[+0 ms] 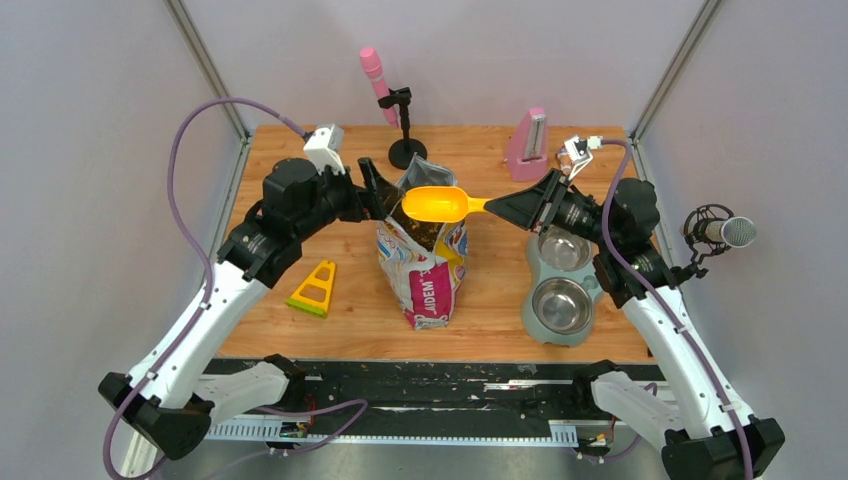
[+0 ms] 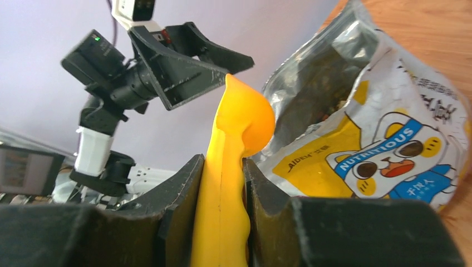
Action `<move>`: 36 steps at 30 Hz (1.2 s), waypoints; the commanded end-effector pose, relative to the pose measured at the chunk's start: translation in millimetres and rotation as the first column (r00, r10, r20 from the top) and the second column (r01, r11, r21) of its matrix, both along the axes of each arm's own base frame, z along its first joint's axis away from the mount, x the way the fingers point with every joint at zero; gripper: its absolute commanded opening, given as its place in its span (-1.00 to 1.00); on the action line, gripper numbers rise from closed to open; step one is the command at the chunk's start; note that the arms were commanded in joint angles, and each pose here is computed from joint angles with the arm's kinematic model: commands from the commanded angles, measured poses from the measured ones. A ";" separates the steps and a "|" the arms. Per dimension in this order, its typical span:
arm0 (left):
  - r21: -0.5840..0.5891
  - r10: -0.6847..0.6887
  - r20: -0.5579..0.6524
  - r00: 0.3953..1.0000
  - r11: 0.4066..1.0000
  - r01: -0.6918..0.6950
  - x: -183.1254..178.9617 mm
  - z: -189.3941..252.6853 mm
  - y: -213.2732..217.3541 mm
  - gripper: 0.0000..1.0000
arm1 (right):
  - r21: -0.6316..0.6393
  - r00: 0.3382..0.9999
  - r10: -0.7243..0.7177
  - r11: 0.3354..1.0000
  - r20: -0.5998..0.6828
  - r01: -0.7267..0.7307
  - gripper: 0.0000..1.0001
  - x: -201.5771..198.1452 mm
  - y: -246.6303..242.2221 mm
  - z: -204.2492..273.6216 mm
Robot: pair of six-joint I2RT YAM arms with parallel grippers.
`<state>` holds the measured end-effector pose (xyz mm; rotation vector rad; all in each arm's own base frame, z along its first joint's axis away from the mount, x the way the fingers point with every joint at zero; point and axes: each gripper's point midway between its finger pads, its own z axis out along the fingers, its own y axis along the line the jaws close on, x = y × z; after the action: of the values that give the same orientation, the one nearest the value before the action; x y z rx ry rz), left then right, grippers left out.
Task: Serve the pet food
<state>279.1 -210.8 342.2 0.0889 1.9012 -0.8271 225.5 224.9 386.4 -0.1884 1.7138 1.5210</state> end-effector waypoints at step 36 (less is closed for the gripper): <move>0.653 0.372 0.184 0.910 0.646 -0.396 96.5 -9.6 78.1 -1.00 | -0.160 0.898 -0.396 0.890 0.192 0.427 -1.00 26.6 -57.1 14.9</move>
<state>353.6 -185.3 256.9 0.2188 2.2542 -0.0603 258.6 154.3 370.6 0.0756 1.7170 0.9263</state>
